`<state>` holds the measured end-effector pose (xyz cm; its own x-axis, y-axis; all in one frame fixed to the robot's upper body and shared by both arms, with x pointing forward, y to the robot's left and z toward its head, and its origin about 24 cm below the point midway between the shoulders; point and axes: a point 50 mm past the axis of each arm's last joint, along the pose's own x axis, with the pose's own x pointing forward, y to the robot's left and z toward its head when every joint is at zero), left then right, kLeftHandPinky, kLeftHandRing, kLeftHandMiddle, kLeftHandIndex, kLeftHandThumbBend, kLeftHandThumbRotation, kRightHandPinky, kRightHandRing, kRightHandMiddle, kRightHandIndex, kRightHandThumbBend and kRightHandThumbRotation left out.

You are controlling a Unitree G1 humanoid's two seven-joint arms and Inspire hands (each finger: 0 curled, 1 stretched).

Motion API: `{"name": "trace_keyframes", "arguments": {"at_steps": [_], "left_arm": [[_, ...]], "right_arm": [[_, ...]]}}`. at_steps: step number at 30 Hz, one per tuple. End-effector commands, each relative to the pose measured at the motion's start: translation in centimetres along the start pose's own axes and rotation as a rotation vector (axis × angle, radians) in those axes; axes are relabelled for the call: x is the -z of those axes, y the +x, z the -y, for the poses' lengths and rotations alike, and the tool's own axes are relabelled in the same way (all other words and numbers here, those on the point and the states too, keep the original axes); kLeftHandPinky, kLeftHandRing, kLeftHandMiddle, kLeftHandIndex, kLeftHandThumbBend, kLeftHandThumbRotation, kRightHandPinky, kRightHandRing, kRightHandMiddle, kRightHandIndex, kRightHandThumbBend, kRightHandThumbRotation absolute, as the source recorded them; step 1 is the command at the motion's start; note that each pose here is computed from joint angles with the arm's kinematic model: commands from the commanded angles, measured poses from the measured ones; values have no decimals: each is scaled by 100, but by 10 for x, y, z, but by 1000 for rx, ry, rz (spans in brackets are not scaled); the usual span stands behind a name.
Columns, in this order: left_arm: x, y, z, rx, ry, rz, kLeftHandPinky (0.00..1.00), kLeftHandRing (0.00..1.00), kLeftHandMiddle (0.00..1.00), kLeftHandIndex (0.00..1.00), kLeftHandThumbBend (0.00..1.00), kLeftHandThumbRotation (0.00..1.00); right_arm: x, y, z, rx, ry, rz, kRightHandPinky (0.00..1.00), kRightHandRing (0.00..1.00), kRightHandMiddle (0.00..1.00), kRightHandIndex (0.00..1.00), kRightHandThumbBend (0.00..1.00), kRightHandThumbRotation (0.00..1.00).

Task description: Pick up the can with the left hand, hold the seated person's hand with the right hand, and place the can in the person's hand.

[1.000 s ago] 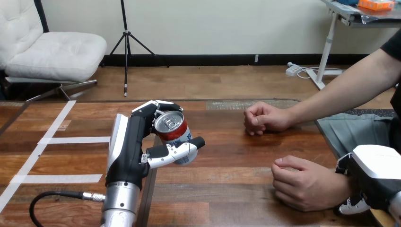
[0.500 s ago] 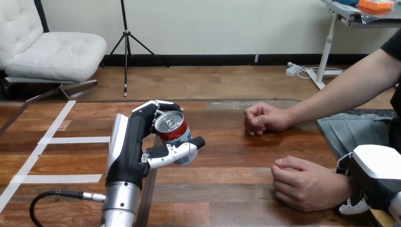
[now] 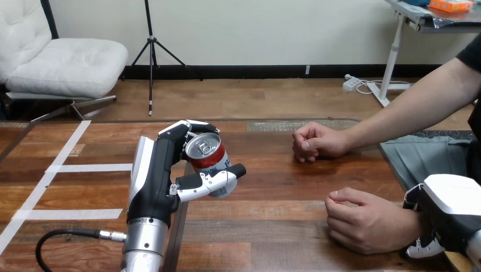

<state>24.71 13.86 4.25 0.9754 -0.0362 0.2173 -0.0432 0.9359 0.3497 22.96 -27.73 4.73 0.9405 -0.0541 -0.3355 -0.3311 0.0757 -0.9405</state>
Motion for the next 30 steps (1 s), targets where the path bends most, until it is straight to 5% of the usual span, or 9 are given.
{"name": "trace_keyframes", "arguments": {"at_steps": [1, 10, 30], "left_arm": [[-19, 15, -5, -31, -15, 94, 46, 42, 45, 56, 69, 0], [-21, 15, -3, -19, -15, 103, 46, 43, 45, 56, 69, 0], [-32, 24, 13, 23, -43, 127, 42, 40, 44, 56, 68, 0]], "right_arm": [[-4, -3, 3, 10, 30, 25, 32, 41, 47, 48, 74, 0], [-15, -6, 17, 52, 39, 55, 33, 42, 49, 52, 71, 0], [-29, -7, 30, 113, 40, 117, 31, 40, 48, 53, 81, 0]]}}
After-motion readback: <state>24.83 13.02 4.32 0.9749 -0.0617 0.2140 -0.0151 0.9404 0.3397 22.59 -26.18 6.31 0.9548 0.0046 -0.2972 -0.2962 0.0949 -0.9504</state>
